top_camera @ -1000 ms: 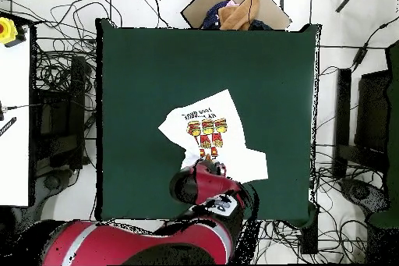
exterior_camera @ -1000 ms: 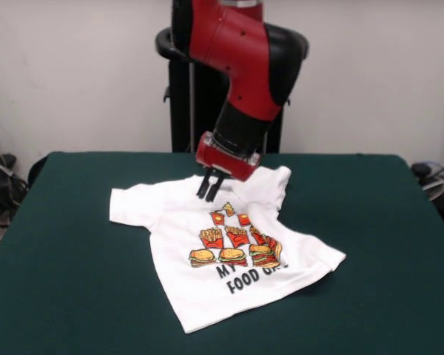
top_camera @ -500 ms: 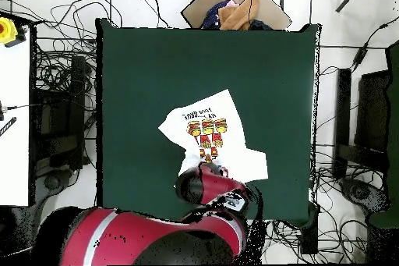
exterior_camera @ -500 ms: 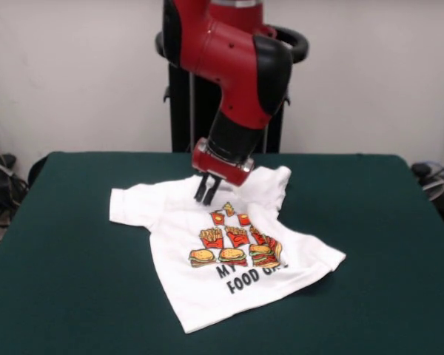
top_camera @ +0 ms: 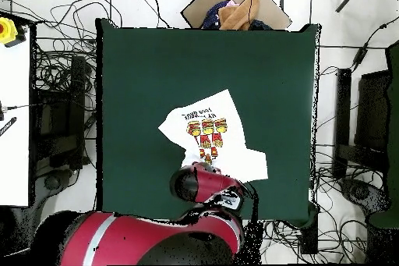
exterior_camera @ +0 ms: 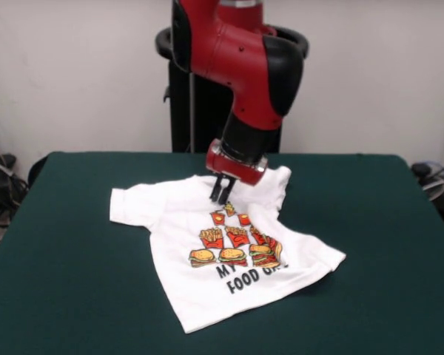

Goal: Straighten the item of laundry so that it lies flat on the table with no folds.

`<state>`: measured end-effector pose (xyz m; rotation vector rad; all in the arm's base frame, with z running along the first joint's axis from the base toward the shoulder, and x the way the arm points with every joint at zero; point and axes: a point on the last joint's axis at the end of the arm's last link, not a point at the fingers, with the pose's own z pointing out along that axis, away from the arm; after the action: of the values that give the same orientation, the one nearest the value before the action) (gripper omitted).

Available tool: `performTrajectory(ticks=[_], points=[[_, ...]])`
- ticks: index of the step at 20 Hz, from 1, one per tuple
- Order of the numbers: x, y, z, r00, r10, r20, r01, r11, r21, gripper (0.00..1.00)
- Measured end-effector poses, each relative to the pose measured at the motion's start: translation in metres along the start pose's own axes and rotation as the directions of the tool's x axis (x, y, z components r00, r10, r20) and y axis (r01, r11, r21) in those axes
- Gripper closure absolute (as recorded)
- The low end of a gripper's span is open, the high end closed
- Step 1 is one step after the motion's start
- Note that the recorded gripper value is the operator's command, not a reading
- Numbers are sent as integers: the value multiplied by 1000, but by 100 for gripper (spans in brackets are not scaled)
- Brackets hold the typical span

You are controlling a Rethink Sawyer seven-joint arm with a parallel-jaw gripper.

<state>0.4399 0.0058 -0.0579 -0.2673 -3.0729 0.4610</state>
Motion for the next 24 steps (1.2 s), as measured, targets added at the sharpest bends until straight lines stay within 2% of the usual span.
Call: performTrajectory(ticks=[7,14,24], points=[[3,2,-1,1000,5,-6,-6,1000,-5,100],[6,6,-2,999,43,-20,-43,999,-10,100],[25,33,-12,994,90,-64,-92,995,-41,100]])
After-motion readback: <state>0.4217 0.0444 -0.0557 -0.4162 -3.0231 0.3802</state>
